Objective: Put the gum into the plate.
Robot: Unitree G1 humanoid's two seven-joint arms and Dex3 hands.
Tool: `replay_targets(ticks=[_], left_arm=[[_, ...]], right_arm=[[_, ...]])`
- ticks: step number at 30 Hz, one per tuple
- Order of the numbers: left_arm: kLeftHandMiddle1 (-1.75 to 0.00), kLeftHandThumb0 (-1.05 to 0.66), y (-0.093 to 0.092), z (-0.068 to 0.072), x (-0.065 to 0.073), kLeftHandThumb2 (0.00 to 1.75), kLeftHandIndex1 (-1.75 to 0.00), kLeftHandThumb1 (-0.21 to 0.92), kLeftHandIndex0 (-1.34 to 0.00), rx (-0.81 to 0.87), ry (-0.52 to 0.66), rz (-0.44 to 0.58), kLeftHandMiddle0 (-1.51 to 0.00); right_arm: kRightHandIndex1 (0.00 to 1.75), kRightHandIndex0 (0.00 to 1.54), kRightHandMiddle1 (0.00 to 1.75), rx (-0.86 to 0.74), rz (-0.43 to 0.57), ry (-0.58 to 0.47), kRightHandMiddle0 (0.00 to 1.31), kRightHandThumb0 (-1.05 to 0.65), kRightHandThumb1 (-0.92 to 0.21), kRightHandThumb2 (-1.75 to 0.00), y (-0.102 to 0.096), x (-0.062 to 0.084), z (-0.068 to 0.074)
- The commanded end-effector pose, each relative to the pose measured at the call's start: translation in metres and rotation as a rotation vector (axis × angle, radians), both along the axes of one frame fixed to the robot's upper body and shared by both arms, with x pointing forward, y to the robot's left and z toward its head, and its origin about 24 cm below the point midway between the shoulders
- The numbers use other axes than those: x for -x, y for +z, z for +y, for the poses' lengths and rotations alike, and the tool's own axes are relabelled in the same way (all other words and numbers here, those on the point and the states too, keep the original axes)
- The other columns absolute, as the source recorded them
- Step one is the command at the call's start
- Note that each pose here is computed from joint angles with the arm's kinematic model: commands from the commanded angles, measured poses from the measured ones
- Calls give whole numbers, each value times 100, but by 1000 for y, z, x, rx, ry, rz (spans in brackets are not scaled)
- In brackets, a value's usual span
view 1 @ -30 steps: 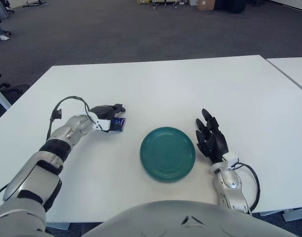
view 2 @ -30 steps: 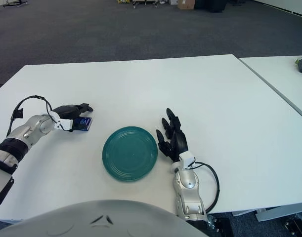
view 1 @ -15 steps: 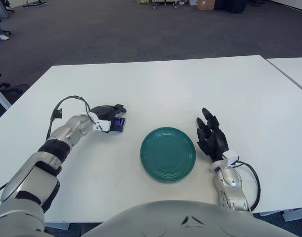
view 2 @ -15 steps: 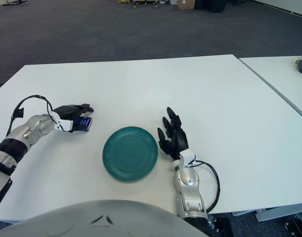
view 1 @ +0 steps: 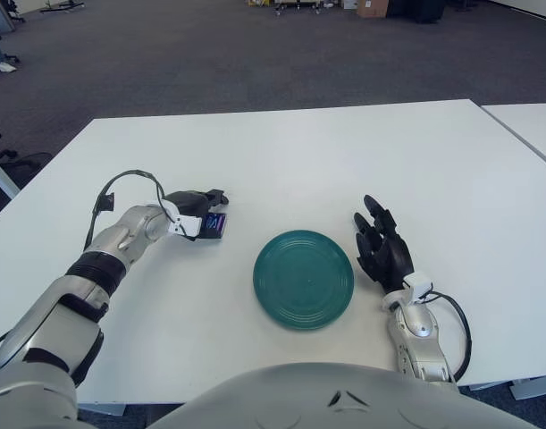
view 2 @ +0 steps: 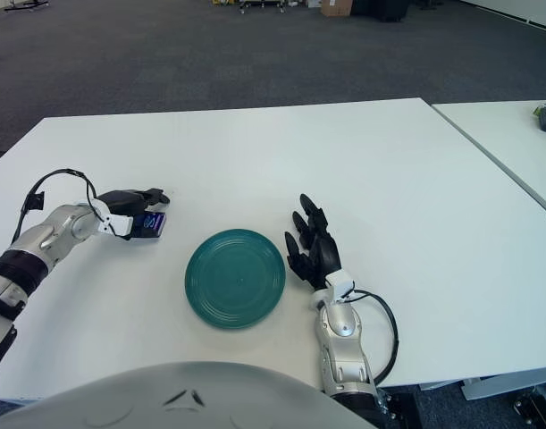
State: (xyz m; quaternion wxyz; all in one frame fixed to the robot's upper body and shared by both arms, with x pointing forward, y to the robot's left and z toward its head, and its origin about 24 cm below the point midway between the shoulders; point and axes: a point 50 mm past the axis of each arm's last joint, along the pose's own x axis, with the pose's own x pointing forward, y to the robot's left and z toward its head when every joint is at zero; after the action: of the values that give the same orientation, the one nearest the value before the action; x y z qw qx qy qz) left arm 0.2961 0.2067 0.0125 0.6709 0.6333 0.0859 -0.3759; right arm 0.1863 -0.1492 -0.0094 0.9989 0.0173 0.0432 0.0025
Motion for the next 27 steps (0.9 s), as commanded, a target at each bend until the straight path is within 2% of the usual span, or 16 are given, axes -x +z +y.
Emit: replay_targets(ticks=[1, 13, 22, 27], left_arm=[[0, -89, -27, -12, 24, 11, -77, 91, 0, -43, -82, 174, -15], [0, -93, -21, -10, 24, 8, -61, 91, 0, -113, -110, 194, -10], [0, -90, -28, -5, 28, 5, -50, 89, 0, -139, -118, 190, -8], [-1, -89, -31, -4, 29, 4, -51, 88, 0, -153, -127, 178, -10]], right_arm=[[0, 30, 30, -6, 193, -24, 0, -77, -92, -52, -30, 19, -6], [0, 28, 25, -17, 186, -28, 0, -78, -92, -43, -31, 18, -5], [0, 28, 27, -21, 182, -46, 0, -76, -92, -40, -31, 16, -4], [0, 27, 27, -14, 187, -48, 0, -75, -92, -43, -31, 16, -5]])
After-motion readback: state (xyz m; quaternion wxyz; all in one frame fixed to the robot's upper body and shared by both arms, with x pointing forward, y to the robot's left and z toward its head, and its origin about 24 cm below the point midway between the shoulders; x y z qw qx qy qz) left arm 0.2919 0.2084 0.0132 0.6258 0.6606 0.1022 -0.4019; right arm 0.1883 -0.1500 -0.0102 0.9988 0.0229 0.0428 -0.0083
